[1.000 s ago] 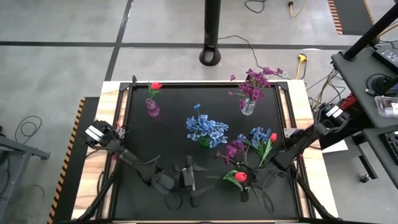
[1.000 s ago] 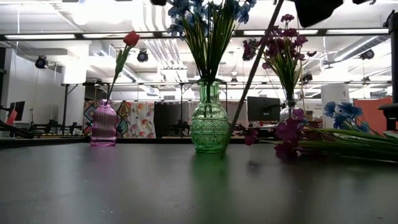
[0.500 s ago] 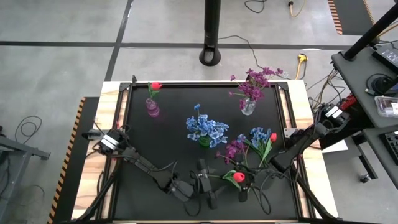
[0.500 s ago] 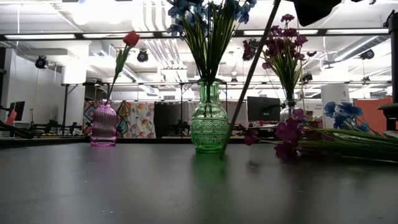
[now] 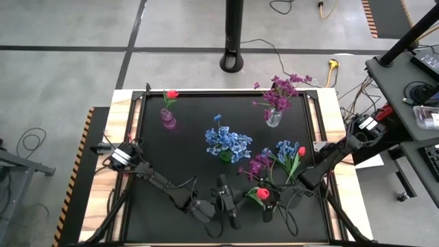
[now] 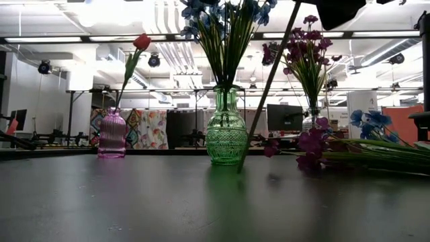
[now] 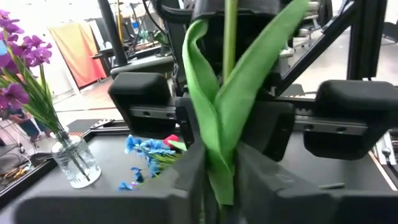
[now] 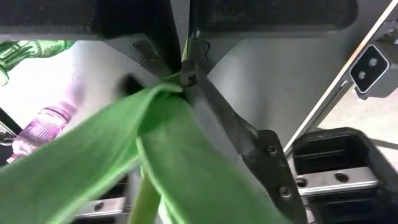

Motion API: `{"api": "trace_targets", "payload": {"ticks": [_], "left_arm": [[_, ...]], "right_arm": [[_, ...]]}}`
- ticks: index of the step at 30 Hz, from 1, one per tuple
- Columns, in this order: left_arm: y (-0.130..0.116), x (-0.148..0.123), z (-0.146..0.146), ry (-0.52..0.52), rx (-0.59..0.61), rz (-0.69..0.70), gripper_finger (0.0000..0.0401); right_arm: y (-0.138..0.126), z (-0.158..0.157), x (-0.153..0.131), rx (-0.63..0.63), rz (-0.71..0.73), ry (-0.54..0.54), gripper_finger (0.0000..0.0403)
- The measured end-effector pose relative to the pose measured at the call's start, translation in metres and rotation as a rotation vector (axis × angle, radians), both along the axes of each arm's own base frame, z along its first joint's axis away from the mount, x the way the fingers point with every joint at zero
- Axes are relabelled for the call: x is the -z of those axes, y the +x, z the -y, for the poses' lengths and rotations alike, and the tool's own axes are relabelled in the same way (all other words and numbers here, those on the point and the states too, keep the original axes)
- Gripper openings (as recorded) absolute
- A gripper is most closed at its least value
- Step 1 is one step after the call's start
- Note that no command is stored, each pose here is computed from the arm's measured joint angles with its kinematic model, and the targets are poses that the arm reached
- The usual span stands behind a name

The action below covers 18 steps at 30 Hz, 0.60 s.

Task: Sort flowers into vase by color
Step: Put the left pink tulip into the violet vase

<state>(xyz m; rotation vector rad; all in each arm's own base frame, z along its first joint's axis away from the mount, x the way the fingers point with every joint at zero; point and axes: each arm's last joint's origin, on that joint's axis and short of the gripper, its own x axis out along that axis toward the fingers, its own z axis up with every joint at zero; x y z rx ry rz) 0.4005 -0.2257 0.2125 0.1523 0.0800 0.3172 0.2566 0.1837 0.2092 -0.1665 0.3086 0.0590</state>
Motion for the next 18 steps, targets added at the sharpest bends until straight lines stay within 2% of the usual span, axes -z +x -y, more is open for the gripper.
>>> {"api": "trace_targets", "payload": {"ticks": [3, 5, 10, 13, 18], "left_arm": [[0.0, 0.0, 0.0, -0.001, 0.006, 0.0, 0.0021], [0.0, 0.0, 0.0, 0.0, 0.005, 0.0, 0.0008], [0.001, -0.003, 0.001, -0.002, 0.006, 0.002, 0.0024], [0.0, -0.005, 0.001, -0.001, 0.005, 0.006, 0.0028], [-0.006, -0.012, 0.006, 0.023, 0.012, -0.005, 0.0019]], "right_arm": [[0.0, 0.0, 0.0, 0.006, -0.002, 0.024, 0.0013], [0.0, 0.0, 0.0, 0.005, -0.003, 0.026, 0.0013], [-0.001, -0.001, -0.001, -0.011, -0.008, 0.074, 0.0024], [-0.001, -0.001, -0.002, -0.011, -0.007, 0.094, 0.0058], [-0.003, -0.002, -0.003, -0.014, -0.007, 0.108, 0.0139]]}}
